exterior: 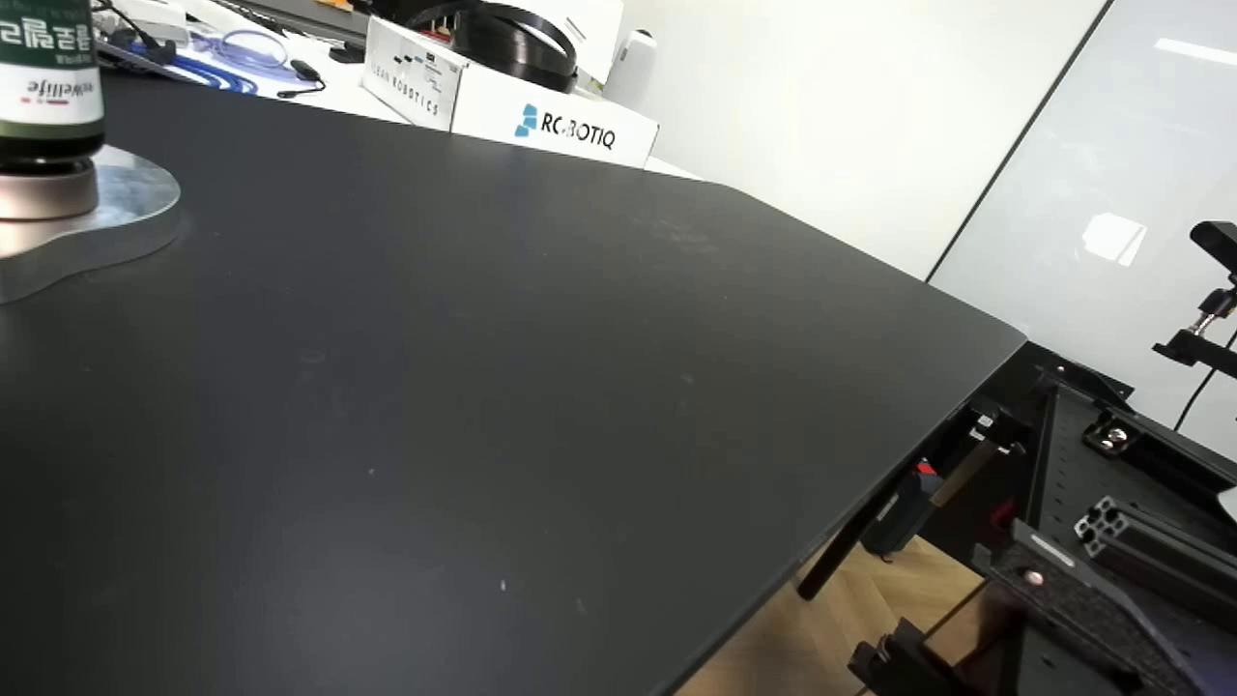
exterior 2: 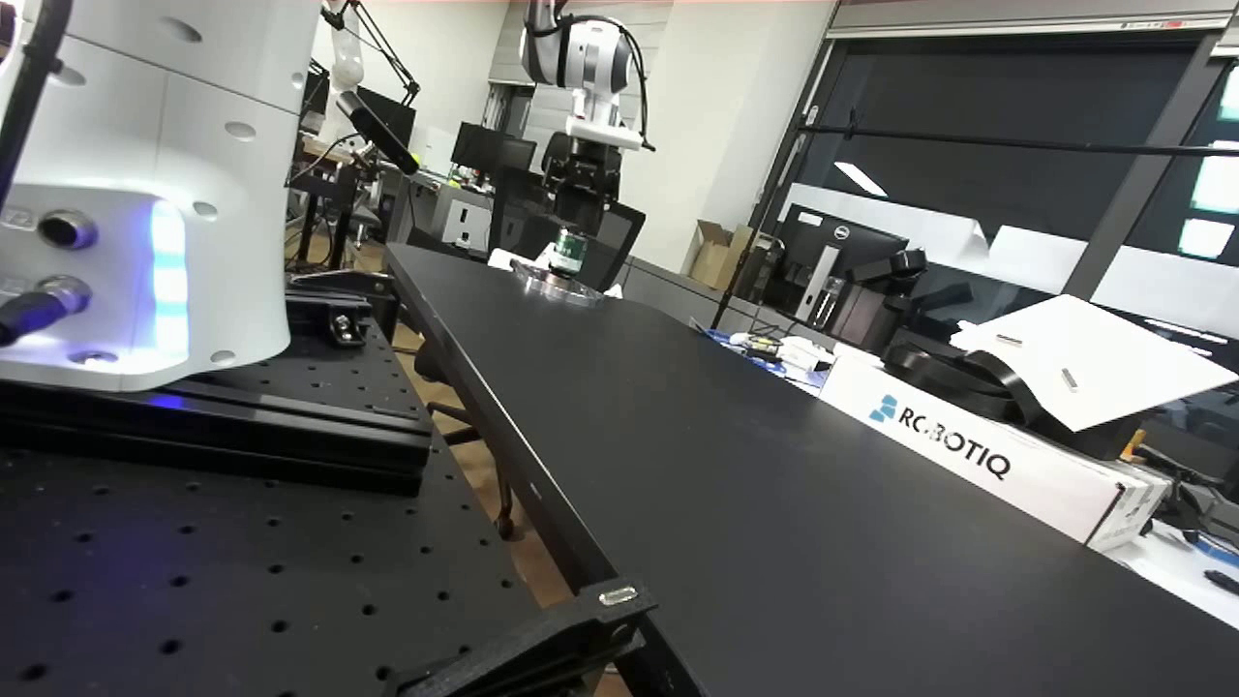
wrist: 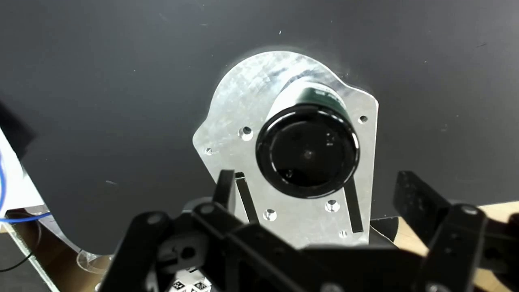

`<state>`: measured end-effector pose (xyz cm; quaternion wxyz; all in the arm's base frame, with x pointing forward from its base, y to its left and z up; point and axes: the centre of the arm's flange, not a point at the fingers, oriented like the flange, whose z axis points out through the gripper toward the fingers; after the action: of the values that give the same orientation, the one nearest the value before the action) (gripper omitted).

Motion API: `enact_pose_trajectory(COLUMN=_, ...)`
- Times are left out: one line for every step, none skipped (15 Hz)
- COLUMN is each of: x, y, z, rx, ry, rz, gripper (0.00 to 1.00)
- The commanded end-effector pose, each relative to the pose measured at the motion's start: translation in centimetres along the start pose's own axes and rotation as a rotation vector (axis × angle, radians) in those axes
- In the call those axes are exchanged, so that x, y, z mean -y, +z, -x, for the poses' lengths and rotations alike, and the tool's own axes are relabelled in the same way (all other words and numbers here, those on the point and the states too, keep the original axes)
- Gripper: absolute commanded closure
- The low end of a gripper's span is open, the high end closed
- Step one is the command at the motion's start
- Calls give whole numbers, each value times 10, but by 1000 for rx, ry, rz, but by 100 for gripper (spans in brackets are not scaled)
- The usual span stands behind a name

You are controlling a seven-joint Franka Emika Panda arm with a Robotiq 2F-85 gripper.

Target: Move the bottle to the center

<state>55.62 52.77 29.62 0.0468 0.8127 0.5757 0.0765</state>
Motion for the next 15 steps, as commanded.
enact_pose_trajectory(x=-9, y=6, z=-19, rx=5, ry=2, rz=3, gripper=0)
enact_pose_trajectory(x=-10, y=8, z=-20, rx=16, ry=8, rz=-7, gripper=0)
enact_pose_trajectory(x=-10, y=10, z=-20, rx=28, ry=15, rz=-18, gripper=0)
enact_pose_trajectory(x=-12, y=12, z=-19, rx=42, ry=22, rz=-24, gripper=0)
enact_pose_trajectory(x=-13, y=14, z=-17, rx=56, ry=26, rz=-31, gripper=0)
enact_pose_trajectory(x=-14, y=15, z=-16, rx=70, ry=31, rz=-42, gripper=0)
enact_pose_trajectory(x=-15, y=17, z=-15, rx=84, ry=38, rz=-52, gripper=0)
enact_pose_trajectory(x=-16, y=19, z=-14, rx=94, ry=42, rz=-60, gripper=0)
enact_pose_trajectory(x=-16, y=21, z=-14, rx=104, ry=44, rz=-70, gripper=0)
enact_pose_trajectory(x=-16, y=22, z=-13, rx=111, ry=47, rz=-76, gripper=0)
enact_pose_trajectory(x=-16, y=24, z=-13, rx=113, ry=49, rz=-85, gripper=0)
enact_pose_trajectory(x=-15, y=26, z=-13, rx=114, ry=49, rz=-90, gripper=0)
enact_pose_trajectory(x=-15, y=28, z=-13, rx=114, ry=54, rz=-93, gripper=0)
enact_pose_trajectory(x=-16, y=31, z=-14, rx=114, ry=57, rz=-97, gripper=0)
enact_pose_trajectory(x=-16, y=33, z=-14, rx=110, ry=59, rz=-104, gripper=0)
